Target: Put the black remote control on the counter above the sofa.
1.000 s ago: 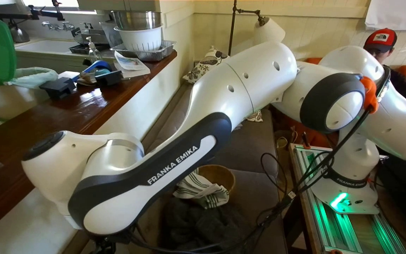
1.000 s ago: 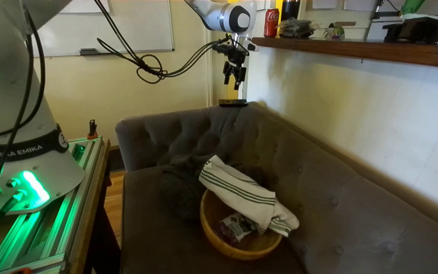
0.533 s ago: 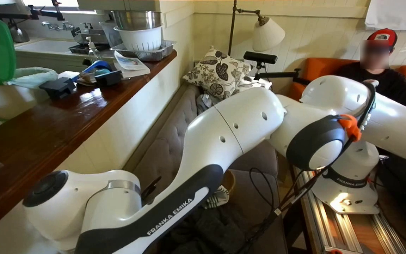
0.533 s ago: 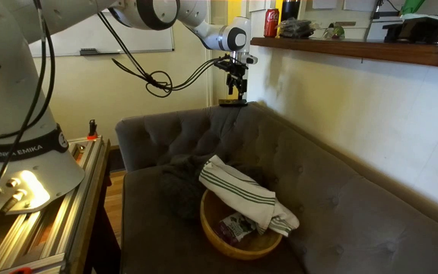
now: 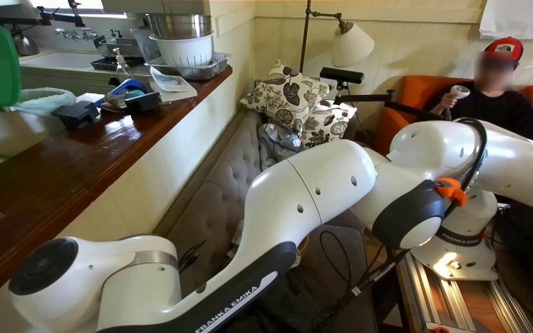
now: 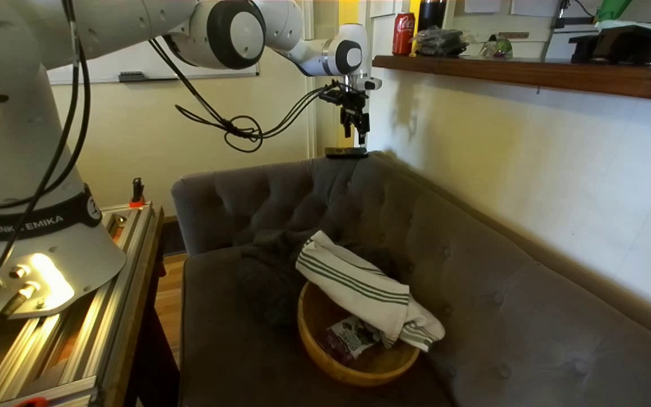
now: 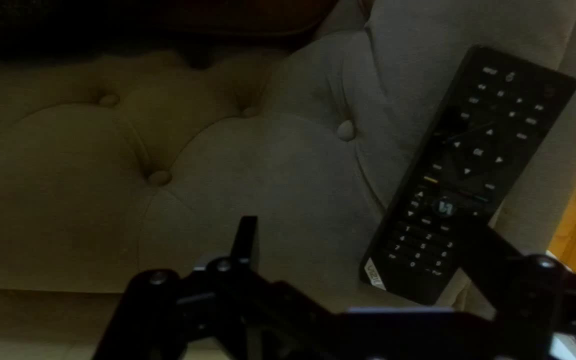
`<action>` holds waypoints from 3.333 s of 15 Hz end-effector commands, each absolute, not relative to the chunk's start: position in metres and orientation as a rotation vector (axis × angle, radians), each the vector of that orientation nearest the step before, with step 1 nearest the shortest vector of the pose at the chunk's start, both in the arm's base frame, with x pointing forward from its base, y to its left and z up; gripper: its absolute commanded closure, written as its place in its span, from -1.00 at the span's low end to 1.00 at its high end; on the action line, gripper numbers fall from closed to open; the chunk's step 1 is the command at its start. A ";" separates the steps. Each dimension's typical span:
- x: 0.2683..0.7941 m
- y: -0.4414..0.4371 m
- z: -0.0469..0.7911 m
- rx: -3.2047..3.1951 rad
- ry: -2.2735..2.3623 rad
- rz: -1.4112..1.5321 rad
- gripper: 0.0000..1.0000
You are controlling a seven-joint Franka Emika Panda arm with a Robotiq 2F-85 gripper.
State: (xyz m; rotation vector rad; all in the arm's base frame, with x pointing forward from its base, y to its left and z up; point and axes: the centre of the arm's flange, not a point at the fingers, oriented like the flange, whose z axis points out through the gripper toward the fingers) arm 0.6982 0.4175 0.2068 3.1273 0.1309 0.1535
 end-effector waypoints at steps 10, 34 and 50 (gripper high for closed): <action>0.729 0.478 0.166 3.173 0.315 0.416 -1.00; 0.676 0.476 0.157 3.161 0.221 0.631 -1.00; 0.638 0.480 0.151 3.051 -0.398 0.588 -1.00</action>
